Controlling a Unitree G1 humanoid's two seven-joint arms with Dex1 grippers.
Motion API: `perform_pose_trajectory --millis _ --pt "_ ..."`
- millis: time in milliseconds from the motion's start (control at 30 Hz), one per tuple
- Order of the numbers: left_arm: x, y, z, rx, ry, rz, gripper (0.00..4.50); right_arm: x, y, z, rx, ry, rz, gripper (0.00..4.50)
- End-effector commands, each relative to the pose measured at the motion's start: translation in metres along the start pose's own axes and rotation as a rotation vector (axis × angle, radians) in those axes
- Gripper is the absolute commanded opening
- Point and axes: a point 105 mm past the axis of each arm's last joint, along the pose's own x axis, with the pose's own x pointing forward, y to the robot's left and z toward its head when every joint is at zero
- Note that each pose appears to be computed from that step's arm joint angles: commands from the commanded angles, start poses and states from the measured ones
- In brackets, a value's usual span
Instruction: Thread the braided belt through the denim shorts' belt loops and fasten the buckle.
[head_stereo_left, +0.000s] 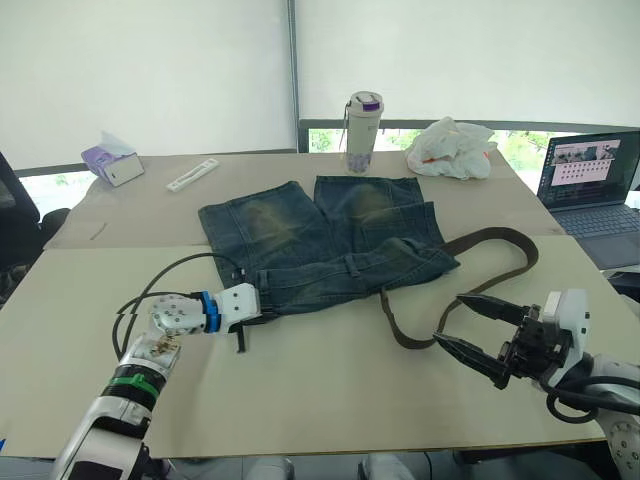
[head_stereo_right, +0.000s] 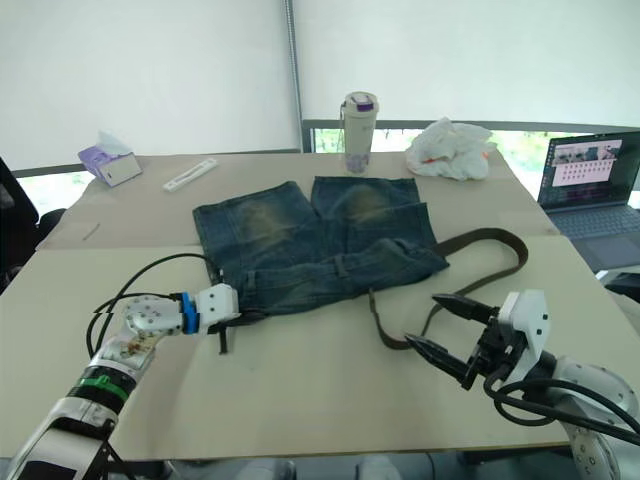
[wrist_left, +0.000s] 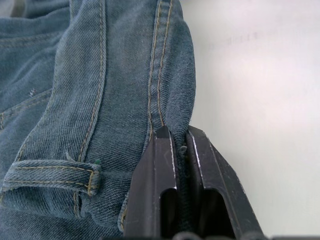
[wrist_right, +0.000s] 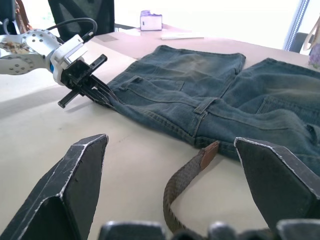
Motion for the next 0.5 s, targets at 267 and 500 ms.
perform_pose_trajectory --millis 267,500 --pt "-0.047 0.055 -0.038 0.106 0.276 0.157 0.03 0.012 0.012 0.013 -0.023 -0.042 0.06 4.5" --pt "-0.056 0.06 -0.049 0.076 0.335 0.207 0.83 0.019 0.012 0.013 -0.043 -0.041 0.061 4.5"
